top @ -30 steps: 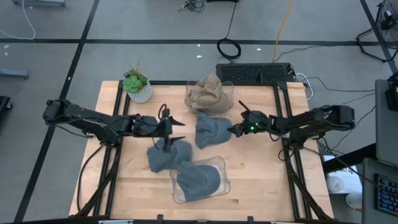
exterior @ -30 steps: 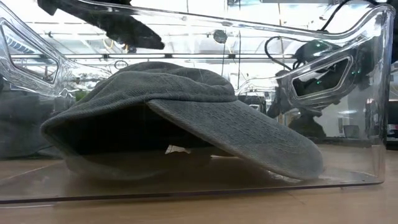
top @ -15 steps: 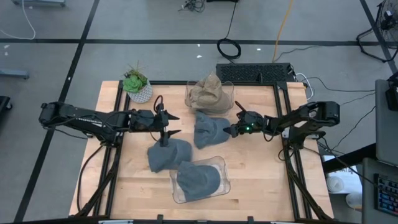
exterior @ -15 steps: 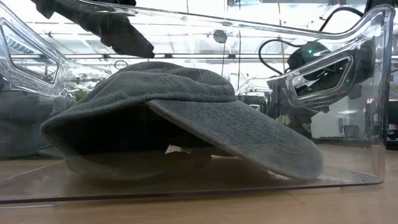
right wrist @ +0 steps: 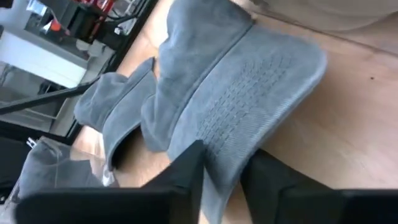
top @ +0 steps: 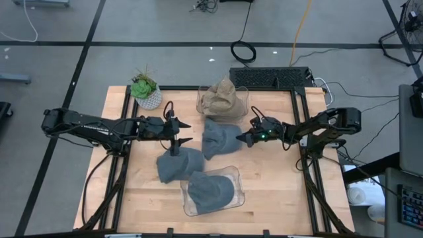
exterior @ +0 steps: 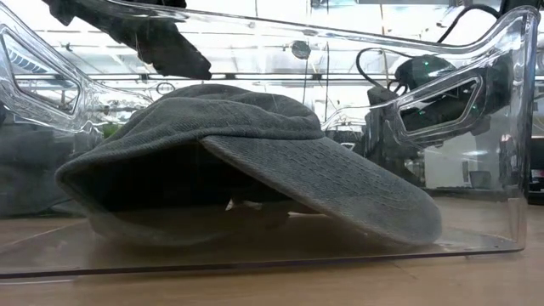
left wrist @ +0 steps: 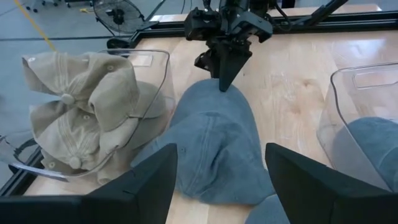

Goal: Pick & Place hat
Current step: Put the right blue cap into the bottom transparent bin

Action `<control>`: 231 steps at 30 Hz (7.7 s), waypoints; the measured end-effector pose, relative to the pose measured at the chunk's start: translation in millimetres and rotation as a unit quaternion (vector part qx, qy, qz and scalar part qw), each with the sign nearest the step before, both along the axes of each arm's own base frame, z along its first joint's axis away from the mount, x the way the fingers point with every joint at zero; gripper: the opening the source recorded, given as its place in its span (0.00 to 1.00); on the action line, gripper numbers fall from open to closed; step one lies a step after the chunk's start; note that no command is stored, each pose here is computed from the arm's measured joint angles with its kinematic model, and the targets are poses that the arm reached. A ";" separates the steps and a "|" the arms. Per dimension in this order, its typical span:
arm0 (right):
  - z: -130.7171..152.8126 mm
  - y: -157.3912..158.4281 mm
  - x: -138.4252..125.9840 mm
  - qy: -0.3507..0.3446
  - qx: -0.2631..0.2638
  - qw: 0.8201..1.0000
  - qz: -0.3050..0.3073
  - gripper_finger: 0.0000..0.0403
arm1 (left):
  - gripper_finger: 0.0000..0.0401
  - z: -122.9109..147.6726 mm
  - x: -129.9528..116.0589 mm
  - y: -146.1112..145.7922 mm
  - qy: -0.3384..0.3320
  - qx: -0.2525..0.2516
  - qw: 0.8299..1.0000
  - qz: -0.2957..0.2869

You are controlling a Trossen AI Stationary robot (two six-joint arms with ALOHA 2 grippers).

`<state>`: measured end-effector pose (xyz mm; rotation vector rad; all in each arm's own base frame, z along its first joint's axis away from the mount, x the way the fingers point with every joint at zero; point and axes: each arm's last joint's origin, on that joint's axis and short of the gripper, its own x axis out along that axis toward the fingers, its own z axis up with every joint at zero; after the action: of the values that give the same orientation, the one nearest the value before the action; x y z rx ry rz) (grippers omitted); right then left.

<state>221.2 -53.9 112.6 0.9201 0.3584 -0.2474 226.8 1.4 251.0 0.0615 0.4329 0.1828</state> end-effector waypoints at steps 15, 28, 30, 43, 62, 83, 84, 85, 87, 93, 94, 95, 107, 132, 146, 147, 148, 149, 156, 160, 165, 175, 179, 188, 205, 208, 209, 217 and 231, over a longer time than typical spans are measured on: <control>35.1 2.1 7.2 -0.173 -0.059 0.981 0.061 0.01 | 0.63 0.0 0.0 0.0 -0.003 -0.013 1.000 0.006; 82.0 7.8 -7.1 -0.277 -0.150 0.947 0.070 0.00 | 0.62 7.1 2.9 0.0 -0.049 -0.047 0.997 0.020; 87.5 10.4 -9.2 -0.289 -0.165 0.940 0.074 0.00 | 0.62 8.2 3.3 0.0 -0.060 -0.070 0.995 0.029; 90.9 25.4 -8.4 -0.301 -0.185 0.929 0.105 0.00 | 0.63 26.9 10.9 10.0 -0.189 -0.246 0.950 0.044; 101.3 38.5 -3.8 -0.325 -0.195 0.915 0.134 0.00 | 0.62 6.4 32.6 29.3 -0.184 -0.250 0.947 0.083; 95.8 27.4 -3.2 -0.289 -0.216 0.928 0.093 0.00 | 0.62 26.1 34.5 -5.5 -0.209 -0.346 0.901 -0.154; 95.8 27.3 -3.2 -0.289 -0.216 0.928 0.093 0.00 | 0.62 26.1 34.5 -6.2 -0.209 -0.347 0.901 -0.156; 95.8 27.1 -3.2 -0.288 -0.217 0.929 0.089 0.00 | 0.62 26.3 34.5 -6.8 -0.209 -0.347 0.901 -0.156; 95.3 26.7 -3.1 -0.284 -0.218 0.930 0.083 0.00 | 0.62 26.8 34.6 -7.3 -0.215 -0.345 0.901 -0.148; 95.3 26.7 -3.0 -0.283 -0.221 0.930 0.082 0.01 | 0.54 27.5 34.8 -8.6 -0.227 -0.314 0.911 -0.142; 95.2 26.7 -3.0 -0.283 -0.220 0.930 0.083 0.01 | 0.49 27.1 34.8 -8.6 -0.225 -0.312 0.912 -0.142; 95.3 26.7 -3.0 -0.283 -0.220 0.930 0.083 0.01 | 0.43 26.9 34.8 -8.5 -0.224 -0.312 0.912 -0.141; 93.2 25.9 -2.6 -0.270 -0.231 0.932 0.074 0.20 | 0.03 30.5 32.9 -8.9 -0.223 -0.308 0.910 -0.162; 111.4 7.5 -17.8 -0.288 -0.284 0.914 0.025 0.71 | 0.02 42.8 20.0 -110.1 -0.244 -0.328 0.903 -0.130; 109.9 7.7 -17.5 -0.283 -0.281 0.917 0.028 0.69 | 0.02 4.6 57.1 -163.9 -0.250 -0.343 0.902 -0.083; 109.9 7.7 -17.5 -0.283 -0.281 0.917 0.029 0.69 | 0.02 3.9 61.0 -166.7 -0.249 -0.340 0.903 -0.084; 109.9 7.7 -17.5 -0.283 -0.281 0.917 0.029 0.69 | 0.02 3.4 65.2 -169.5 -0.245 -0.337 0.905 -0.084; 109.9 7.9 -17.4 -0.283 -0.281 0.917 0.029 0.69 | 0.02 2.9 69.5 -172.4 -0.242 -0.334 0.907 -0.084; 109.6 10.0 -17.2 -0.288 -0.274 0.916 0.058 0.69 | 0.02 -5.3 90.9 -185.5 -0.219 -0.347 0.909 -0.072; 108.6 10.9 -16.9 -0.287 -0.271 0.916 0.070 0.69 | 0.02 -13.7 99.8 -190.8 -0.212 -0.367 0.904 -0.060; 108.1 10.9 -16.8 -0.284 -0.271 0.917 0.071 0.69 | 0.02 -31.4 108.2 -192.7 -0.191 -0.369 0.909 -0.033; 107.8 10.9 -16.8 -0.283 -0.270 0.917 0.071 0.69 | 0.02 -63.2 102.1 -190.4 -0.079 -0.389 0.915 0.065; 107.8 10.9 -16.8 -0.283 -0.270 0.917 0.071 0.69 | 0.06 -67.5 99.1 -192.0 -0.058 -0.389 0.917 0.072; 106.8 10.9 -16.7 -0.279 -0.269 0.919 0.072 0.69 | 0.27 -51.2 102.3 -198.3 -0.093 -0.376 0.922 -0.026; 103.8 10.7 -16.1 -0.265 -0.265 0.924 0.076 0.69 | 0.53 -1.7 79.0 -184.4 -0.097 -0.323 0.940 -0.051; 103.7 10.7 -16.1 -0.265 -0.265 0.924 0.076 0.69 | 0.53 4.9 76.7 -182.4 -0.106 -0.305 0.945 -0.060; 103.7 10.7 -16.1 -0.265 -0.265 0.924 0.076 0.69 | 0.53 4.3 76.5 -182.3 -0.103 -0.299 0.947 -0.062; 103.3 10.7 -16.0 -0.262 -0.265 0.925 0.076 0.69 | 0.53 -1.4 74.2 -184.7 -0.071 -0.306 0.947 -0.069; 102.9 10.7 -16.0 -0.261 -0.266 0.925 0.076 0.69 | 0.53 -25.5 73.4 -166.2 0.078 -0.457 0.885 0.036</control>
<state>205.2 -43.2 215.6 0.3875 -0.1345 0.0530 300.2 -164.8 225.5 -0.8793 0.6478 0.0304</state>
